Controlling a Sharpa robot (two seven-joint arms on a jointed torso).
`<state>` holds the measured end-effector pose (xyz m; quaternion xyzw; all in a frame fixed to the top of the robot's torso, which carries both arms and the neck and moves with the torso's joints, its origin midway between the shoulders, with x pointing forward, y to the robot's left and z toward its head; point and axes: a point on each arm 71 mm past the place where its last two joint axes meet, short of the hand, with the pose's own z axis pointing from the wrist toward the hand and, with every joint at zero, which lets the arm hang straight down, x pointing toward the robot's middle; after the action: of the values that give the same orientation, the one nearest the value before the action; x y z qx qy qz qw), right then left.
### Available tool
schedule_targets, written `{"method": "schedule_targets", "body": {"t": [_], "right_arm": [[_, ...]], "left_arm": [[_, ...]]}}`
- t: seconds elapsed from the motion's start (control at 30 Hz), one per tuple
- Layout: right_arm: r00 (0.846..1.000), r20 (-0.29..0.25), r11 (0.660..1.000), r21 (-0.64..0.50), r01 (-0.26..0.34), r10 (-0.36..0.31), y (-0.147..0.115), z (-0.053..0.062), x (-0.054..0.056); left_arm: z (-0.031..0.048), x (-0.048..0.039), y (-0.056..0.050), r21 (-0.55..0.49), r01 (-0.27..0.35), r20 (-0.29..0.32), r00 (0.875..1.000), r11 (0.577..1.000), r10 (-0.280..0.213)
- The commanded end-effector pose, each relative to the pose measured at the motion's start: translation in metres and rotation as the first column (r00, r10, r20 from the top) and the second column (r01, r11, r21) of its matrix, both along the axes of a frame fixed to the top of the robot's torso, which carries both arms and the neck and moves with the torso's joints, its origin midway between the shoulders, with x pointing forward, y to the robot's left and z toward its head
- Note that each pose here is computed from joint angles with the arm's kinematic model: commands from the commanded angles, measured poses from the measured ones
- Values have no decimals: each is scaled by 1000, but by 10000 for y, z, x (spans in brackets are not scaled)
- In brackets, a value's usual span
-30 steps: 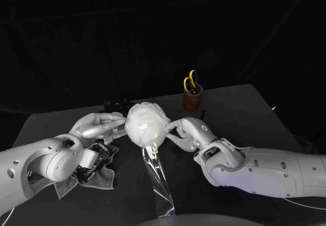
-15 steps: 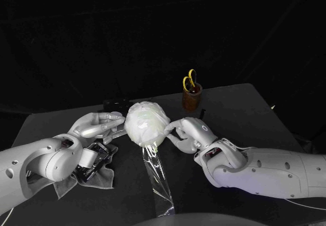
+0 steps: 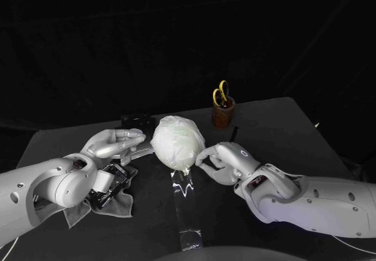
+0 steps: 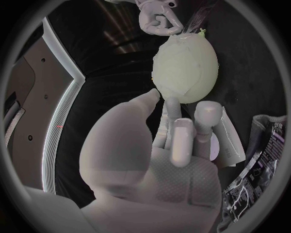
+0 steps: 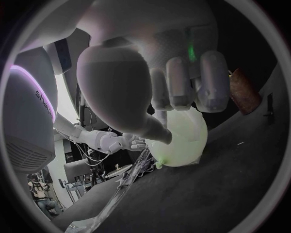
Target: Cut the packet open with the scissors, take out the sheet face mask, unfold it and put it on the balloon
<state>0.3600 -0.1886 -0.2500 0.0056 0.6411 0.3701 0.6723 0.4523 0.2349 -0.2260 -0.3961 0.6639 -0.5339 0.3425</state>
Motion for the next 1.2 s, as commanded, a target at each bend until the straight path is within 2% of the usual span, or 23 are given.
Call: {"method": "schedule_targets", "body": {"t": [0.03, 0.17, 0.27, 0.43, 0.5, 0.57, 0.7, 0.87, 1.03, 1.1, 1.2], "right_arm": [[996, -55, 995, -68, -69, 66, -5, -53, -36], [995, -80, 992, -106, -65, 56, -96, -79, -46], [997, -75, 993, -111, -43, 34, -168, -73, -49], [999, -19, 999, 25, 47, -47, -332, 21, -42], [997, -15, 994, 77, 72, -71, -378, 50, -42], [995, -23, 987, 124, 99, -97, -420, 77, -35], [986, -80, 971, 180, 158, -146, -481, 96, 7], [957, -194, 948, 192, 254, -217, -543, 106, 112], [913, -314, 943, 117, 310, -261, -512, 104, 230], [897, -345, 945, 70, 319, -277, -467, 93, 272], [887, -356, 944, 37, 329, -295, -420, 88, 315]], "left_arm": [[11, 2, -11, -14, 6, 5, 1000, 1000, -6], [8, 8, -3, -13, 1, 5, 1000, 1000, -1], [5, 12, -1, -11, -1, 5, 1000, 1000, 1], [0, 18, 4, -8, -9, 5, 1000, 1000, 9], [-1, 20, 8, -5, -14, 6, 1000, 1000, 14], [-3, 22, 10, -3, -20, 8, 1000, 1000, 20], [-5, 23, 9, -1, -26, 10, 1000, 1000, 26], [-6, 22, 3, -1, -28, 12, 1000, 1000, 28], [-11, 21, -2, -1, -28, 11, 1000, 1000, 28], [-13, 20, -10, -2, -25, 10, 1000, 1000, 25], [-14, 19, -15, -3, -23, 10, 1000, 1000, 23]]}}
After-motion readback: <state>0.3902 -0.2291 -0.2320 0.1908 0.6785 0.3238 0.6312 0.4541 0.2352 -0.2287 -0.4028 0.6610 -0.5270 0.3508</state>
